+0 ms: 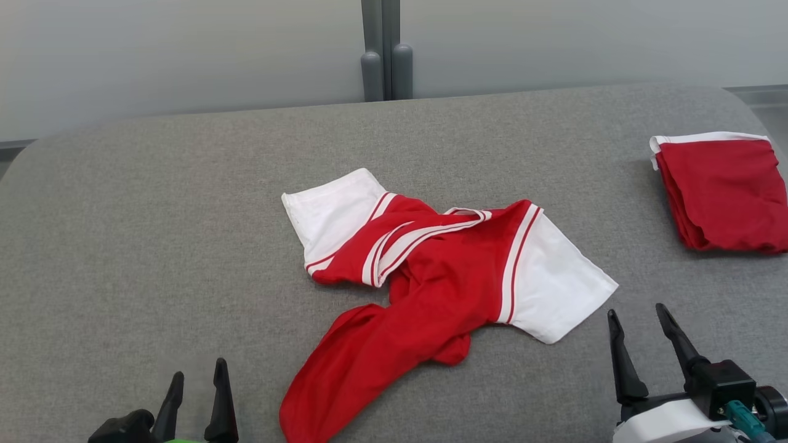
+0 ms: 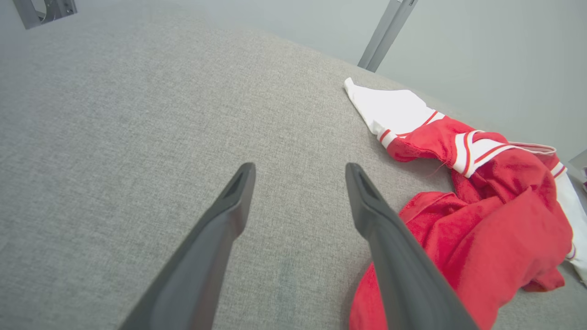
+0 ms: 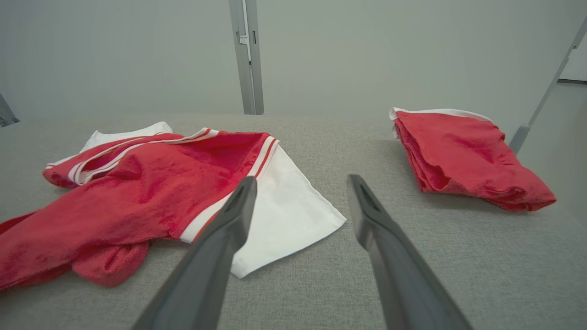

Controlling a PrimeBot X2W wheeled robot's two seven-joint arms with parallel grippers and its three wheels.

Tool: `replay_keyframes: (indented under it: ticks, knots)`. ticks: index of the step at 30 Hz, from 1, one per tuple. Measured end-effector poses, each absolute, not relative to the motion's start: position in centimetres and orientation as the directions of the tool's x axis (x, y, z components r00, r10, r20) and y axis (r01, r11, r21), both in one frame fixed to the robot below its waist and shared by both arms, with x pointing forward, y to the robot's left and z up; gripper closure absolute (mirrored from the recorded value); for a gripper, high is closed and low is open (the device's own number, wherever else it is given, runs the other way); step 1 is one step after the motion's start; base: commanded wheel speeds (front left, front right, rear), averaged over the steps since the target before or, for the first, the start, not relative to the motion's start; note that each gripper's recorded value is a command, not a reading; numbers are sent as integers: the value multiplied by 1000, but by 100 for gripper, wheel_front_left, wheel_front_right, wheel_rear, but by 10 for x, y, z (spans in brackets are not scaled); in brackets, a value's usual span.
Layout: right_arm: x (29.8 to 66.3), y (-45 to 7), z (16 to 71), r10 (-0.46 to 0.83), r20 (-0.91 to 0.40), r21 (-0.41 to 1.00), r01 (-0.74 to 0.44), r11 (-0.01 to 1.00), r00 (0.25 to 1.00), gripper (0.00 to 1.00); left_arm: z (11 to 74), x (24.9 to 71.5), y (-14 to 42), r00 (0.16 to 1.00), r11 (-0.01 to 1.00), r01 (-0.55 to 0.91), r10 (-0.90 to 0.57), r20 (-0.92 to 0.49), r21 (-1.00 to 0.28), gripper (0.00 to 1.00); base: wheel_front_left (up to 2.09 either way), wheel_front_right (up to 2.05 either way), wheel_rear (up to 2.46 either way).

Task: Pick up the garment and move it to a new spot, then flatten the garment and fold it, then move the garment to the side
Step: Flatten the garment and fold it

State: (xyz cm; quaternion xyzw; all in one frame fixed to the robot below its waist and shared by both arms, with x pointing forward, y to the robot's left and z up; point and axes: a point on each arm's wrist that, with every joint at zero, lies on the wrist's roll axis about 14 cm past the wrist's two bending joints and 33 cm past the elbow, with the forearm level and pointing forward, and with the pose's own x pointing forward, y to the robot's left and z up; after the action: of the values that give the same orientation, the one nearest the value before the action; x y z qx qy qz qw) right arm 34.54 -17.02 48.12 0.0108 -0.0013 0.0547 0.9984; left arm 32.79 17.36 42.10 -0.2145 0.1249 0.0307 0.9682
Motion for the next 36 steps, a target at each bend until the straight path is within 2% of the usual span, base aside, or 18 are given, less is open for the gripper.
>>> replay_keyframes:
  ticks: [4,6,13,21,36]
  knots:
    - [346,-177,501,90,65,7,-91,996,994,0,443,326,182,986,944,-70,15,-168,-323,0,0,0,0]
    - [345,-179,511,87,98,-6,-87,996,991,0,454,320,185,993,974,-20,-7,-119,-226,0,0,0,0]
    - [345,-193,527,59,145,-41,-53,998,988,0,471,309,186,998,992,33,-39,-46,-125,0,0,0,0]
    - [346,-206,524,24,132,-56,-16,998,991,0,461,300,192,997,992,13,-22,-71,-124,0,0,0,0]
    - [349,-195,508,59,83,-48,-55,997,995,0,459,290,209,997,988,-51,42,-68,-143,0,0,0,0]
